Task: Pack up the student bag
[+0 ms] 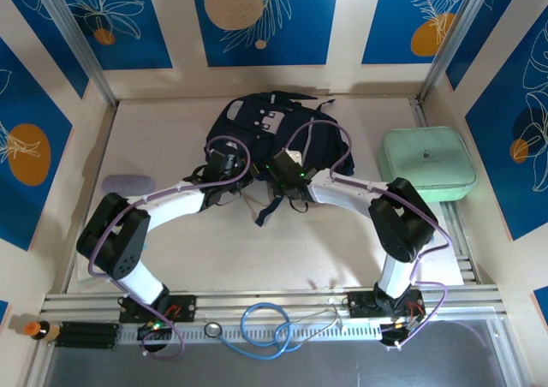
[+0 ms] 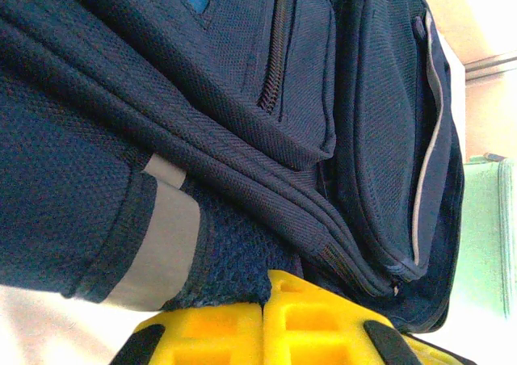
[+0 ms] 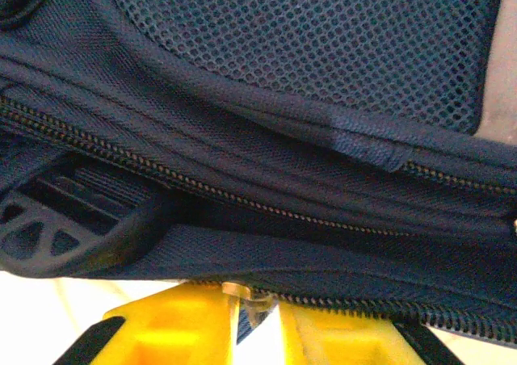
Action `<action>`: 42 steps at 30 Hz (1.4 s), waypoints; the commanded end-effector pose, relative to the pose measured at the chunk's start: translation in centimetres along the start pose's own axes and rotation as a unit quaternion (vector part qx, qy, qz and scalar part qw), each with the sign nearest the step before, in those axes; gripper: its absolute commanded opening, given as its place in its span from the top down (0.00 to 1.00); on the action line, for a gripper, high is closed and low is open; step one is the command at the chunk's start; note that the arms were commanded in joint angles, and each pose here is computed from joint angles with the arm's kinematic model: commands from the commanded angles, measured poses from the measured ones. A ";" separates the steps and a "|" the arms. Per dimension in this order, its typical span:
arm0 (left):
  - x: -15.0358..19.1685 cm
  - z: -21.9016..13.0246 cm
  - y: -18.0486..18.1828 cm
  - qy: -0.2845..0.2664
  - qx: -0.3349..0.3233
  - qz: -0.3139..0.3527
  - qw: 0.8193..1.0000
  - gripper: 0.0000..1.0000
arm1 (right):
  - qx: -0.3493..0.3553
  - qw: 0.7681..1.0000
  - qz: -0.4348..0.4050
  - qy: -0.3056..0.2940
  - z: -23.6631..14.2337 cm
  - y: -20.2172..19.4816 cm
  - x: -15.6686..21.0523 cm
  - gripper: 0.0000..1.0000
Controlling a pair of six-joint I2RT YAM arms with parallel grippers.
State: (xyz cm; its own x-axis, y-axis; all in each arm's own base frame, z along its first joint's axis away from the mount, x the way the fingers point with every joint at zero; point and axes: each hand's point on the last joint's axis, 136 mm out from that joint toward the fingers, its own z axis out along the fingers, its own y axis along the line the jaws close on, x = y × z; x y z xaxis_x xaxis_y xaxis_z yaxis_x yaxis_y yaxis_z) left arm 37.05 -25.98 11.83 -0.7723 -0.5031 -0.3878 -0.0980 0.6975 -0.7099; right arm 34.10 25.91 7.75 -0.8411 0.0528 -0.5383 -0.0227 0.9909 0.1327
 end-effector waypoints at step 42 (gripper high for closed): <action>-5.6 0.4 3.8 -0.003 -0.023 0.016 1.000 1.00 | -0.018 0.997 -0.071 0.021 -1.0 -5.8 1.4 1.00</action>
State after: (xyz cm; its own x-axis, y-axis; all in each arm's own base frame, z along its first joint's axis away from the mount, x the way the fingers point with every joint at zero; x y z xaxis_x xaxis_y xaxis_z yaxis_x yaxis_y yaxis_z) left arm 38.93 -22.77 10.24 -0.7991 -0.4767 -0.3663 -0.1122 0.7168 -0.6882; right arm 32.55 18.14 6.51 -0.8489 -0.0087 -0.5285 -0.0449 0.9974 0.0557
